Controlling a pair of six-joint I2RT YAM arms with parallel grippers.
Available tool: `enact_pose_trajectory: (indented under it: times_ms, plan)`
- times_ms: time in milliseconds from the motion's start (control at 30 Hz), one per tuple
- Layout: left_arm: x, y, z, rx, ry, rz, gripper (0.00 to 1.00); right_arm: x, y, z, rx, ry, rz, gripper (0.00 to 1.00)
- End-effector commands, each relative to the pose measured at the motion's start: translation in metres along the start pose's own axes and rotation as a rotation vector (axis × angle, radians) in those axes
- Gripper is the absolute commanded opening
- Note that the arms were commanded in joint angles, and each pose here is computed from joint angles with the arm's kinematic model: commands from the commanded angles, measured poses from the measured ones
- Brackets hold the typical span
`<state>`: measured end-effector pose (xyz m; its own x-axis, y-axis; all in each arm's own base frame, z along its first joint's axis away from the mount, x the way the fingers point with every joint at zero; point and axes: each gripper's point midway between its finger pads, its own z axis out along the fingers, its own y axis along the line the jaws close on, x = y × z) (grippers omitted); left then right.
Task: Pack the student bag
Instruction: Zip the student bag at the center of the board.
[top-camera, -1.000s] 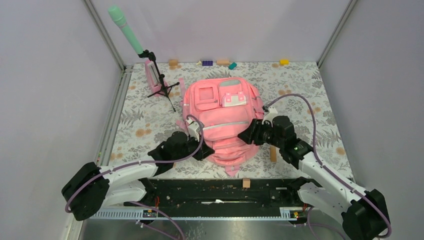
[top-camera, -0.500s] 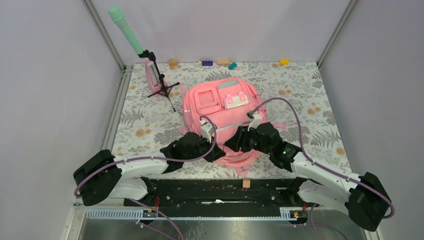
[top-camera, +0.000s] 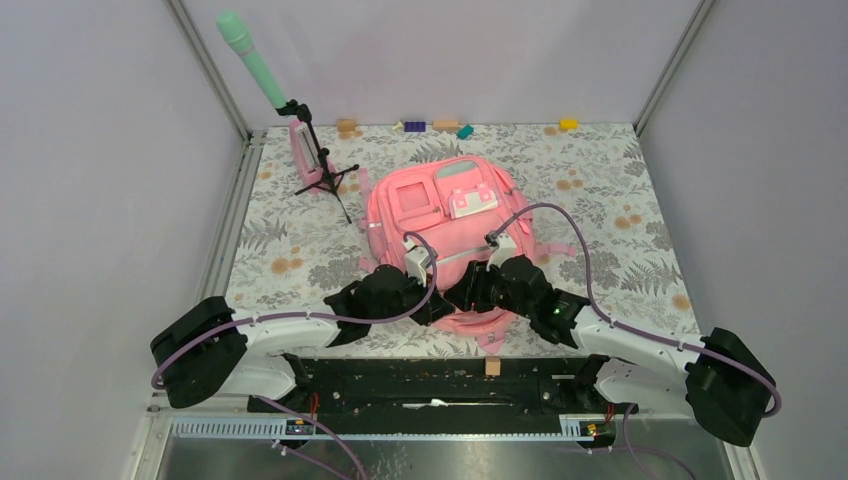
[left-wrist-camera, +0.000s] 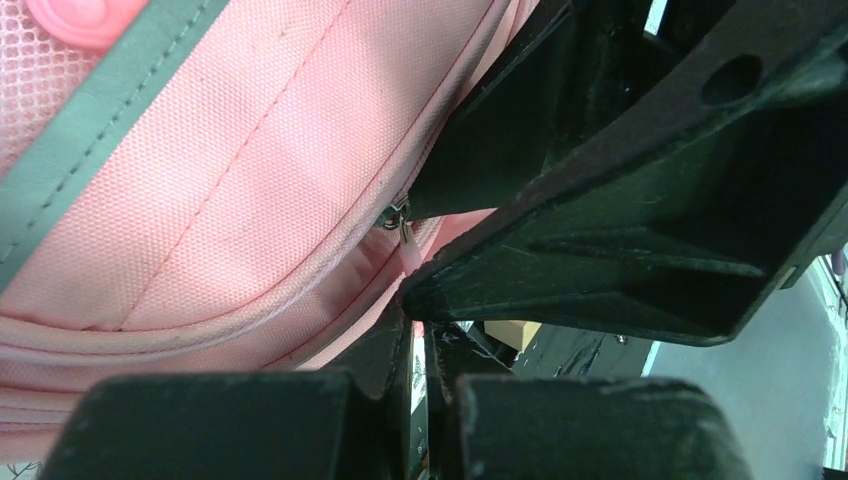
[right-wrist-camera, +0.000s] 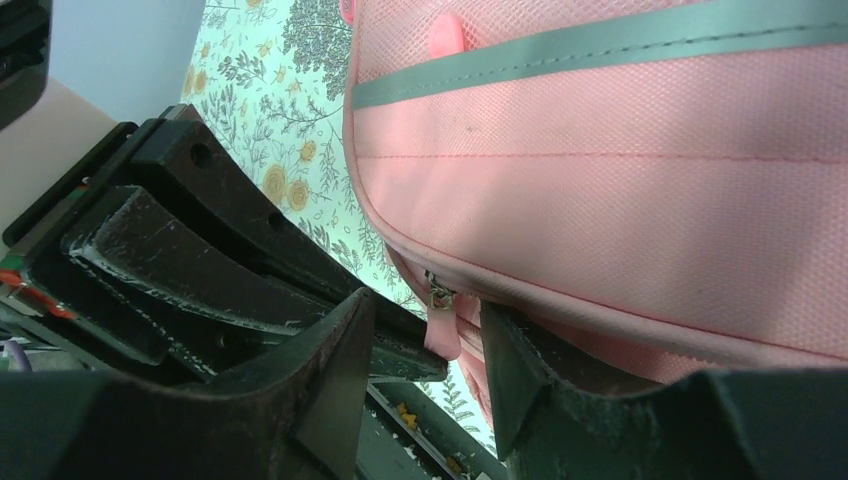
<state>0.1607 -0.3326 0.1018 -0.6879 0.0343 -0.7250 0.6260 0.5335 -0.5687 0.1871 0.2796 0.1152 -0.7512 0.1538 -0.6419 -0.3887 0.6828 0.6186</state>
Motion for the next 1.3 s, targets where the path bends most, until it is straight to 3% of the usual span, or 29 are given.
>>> enact_pose_trajectory:
  times_ms: [0, 233, 433, 600, 700, 900, 1067, 1267]
  plan:
    - [-0.044, -0.031, 0.002, 0.091, -0.152, 0.004, 0.0, 0.011, 0.006, 0.006, -0.02, 0.024, 0.005, 0.5]
    - [-0.045, -0.032, 0.002, 0.094, -0.166, -0.011, 0.0, 0.016, 0.011, 0.011, -0.028, 0.042, 0.007, 0.43]
    - [-0.05, -0.028, -0.003, 0.066, -0.196, -0.035, 0.01, 0.022, 0.001, 0.012, 0.01, 0.046, 0.02, 0.18]
    - [-0.055, -0.023, -0.015, 0.019, -0.216, -0.051, 0.53, 0.019, -0.007, 0.007, 0.04, 0.005, 0.028, 0.0]
    - [-0.06, -0.005, -0.032, -0.087, -0.271, -0.09, 0.59, 0.015, -0.01, 0.003, 0.047, -0.018, 0.034, 0.0]
    - [-0.077, 0.02, -0.071, -0.227, -0.417, -0.186, 0.88, 0.014, -0.01, 0.0, 0.048, -0.024, 0.026, 0.0]
    - [-0.084, 0.023, -0.065, -0.242, -0.368, -0.267, 0.89, 0.016, -0.007, 0.001, 0.033, -0.016, 0.029, 0.0]
    - [-0.08, 0.042, -0.054, -0.272, -0.384, -0.362, 0.75, 0.016, -0.002, -0.001, 0.005, -0.015, 0.039, 0.0]
